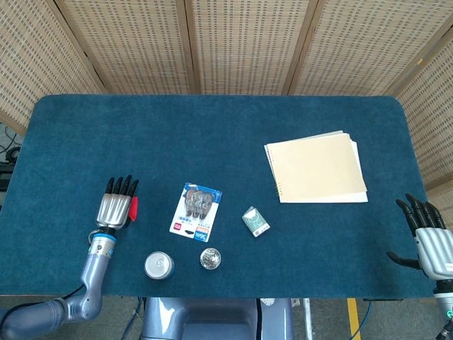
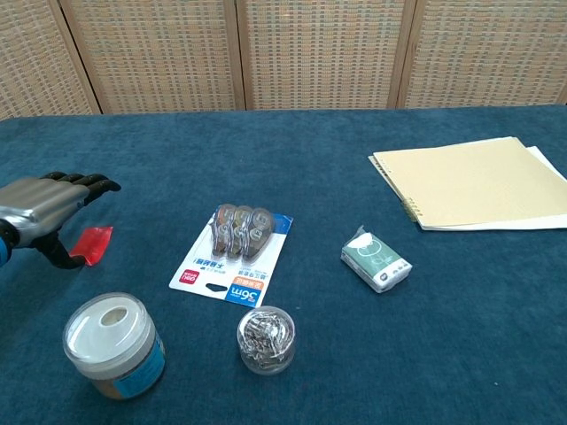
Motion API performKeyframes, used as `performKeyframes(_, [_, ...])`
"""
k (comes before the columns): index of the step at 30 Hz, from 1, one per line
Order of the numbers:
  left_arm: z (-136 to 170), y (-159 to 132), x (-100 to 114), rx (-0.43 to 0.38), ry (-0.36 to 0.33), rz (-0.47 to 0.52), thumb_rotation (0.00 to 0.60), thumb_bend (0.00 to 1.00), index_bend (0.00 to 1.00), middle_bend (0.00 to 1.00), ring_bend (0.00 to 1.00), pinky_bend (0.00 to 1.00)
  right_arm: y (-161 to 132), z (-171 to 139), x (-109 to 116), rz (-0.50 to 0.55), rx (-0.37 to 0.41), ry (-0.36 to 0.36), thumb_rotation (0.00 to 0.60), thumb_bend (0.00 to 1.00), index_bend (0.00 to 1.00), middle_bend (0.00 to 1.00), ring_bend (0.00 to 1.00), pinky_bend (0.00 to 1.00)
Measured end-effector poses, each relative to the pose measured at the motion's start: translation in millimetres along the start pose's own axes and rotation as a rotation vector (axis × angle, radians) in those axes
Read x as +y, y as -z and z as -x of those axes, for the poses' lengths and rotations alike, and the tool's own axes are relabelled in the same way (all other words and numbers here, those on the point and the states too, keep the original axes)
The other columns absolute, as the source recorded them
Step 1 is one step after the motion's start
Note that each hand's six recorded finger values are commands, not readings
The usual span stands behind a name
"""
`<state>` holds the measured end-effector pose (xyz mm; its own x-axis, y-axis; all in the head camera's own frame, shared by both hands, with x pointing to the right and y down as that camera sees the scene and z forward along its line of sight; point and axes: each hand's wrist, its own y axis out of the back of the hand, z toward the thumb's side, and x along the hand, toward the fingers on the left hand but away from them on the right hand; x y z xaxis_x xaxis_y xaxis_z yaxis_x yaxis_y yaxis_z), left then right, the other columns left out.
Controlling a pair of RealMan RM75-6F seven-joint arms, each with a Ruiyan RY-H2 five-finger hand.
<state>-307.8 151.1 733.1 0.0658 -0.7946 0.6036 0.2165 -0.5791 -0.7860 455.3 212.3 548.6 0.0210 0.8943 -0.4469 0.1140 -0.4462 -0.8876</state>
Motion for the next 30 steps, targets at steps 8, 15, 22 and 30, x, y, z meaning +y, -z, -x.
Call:
performKeyframes(8, [1.6, 2.4, 2.8, -0.001, -0.015, 0.009, 0.600, 0.33, 0.00, 0.00, 0.00, 0.00, 0.1, 0.3, -0.2, -0.001, -0.001, -0.001, 0.600, 0.05, 0.00, 0.00, 0.00, 0.00])
performKeyframes(15, [3.0, 5.2, 4.7, 0.003, -0.023, 0.016, 0.600, 0.33, 0.00, 0.00, 0.00, 0.00, 0.3, 0.4, -0.3, -0.001, -0.002, -0.001, 0.600, 0.05, 0.00, 0.00, 0.00, 0.00])
performKeyframes(22, [7.8, 5.1, 14.8, -0.006, -0.057, 0.040, 0.600, 0.33, 0.05, 0.00, 0.00, 0.00, -0.1, 0.4, -0.8, -0.003, -0.001, -0.002, 0.600, 0.05, 0.00, 0.00, 0.00, 0.00])
performKeyframes(30, [13.7, 8.1, 19.2, -0.018, -0.077, 0.064, 0.600, 0.34, 0.09, 0.00, 0.00, 0.00, -0.3, 0.0, -0.8, -0.004, 0.000, -0.001, 0.600, 0.05, 0.00, 0.00, 0.00, 0.00])
